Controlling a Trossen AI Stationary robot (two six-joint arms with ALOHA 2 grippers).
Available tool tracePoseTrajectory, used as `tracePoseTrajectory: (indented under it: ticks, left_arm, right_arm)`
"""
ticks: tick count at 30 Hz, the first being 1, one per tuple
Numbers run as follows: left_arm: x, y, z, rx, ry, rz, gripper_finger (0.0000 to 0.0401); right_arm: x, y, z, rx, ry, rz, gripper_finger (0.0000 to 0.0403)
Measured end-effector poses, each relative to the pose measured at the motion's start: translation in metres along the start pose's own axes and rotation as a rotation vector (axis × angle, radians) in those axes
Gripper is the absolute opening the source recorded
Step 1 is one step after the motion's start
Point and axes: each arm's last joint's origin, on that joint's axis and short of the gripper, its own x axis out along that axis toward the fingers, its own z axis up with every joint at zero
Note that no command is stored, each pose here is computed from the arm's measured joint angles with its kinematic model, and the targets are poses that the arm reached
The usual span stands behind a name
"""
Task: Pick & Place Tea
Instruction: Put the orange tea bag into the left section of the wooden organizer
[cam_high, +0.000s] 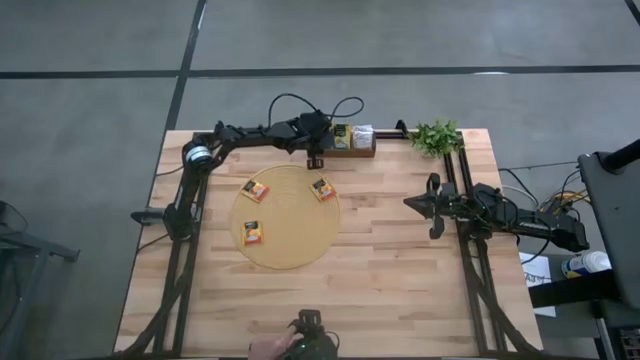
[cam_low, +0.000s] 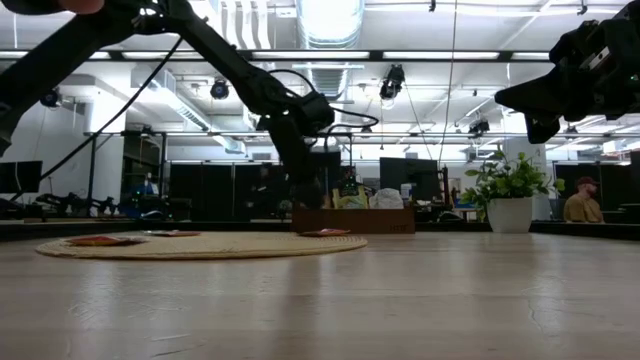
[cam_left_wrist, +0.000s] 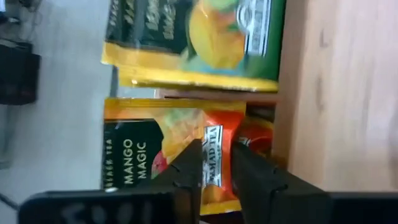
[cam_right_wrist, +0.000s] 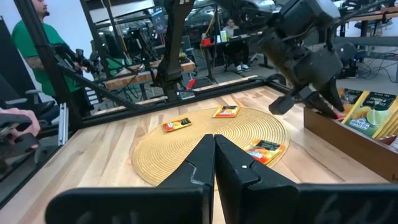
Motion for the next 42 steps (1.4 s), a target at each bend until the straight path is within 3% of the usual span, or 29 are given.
tracePoseTrajectory:
  ticks: [14, 18, 26, 36, 42]
  left_arm:
    - [-0.011, -0.001, 0.000, -0.049, 0.045, -0.084, 0.0230]
    - [-0.019, 0.002, 0.004, -0.044, 0.038, -0.096, 0.0257]
    - [-0.035, 0.009, 0.013, -0.043, 0.004, -0.160, 0.0261]
    - [-0.037, 0.011, 0.014, -0.035, 0.003, -0.143, 0.0262]
    - [-0.037, 0.015, 0.008, 0.017, 0.069, -0.100, 0.0262]
  right_arm:
    - [0.000, 0.000, 0.000, 0.000, 0.000, 0.000, 0.0009]
    - [0.000, 0.000, 0.000, 0.000, 0.000, 0.000, 0.0009]
    - [0.000, 0.000, 0.000, 0.000, 0.001, 0.000, 0.0009]
    - [0.000, 0.000, 0.000, 0.000, 0.001, 0.000, 0.0009]
    - [0.000, 0.000, 0.000, 0.000, 0.001, -0.001, 0.0009]
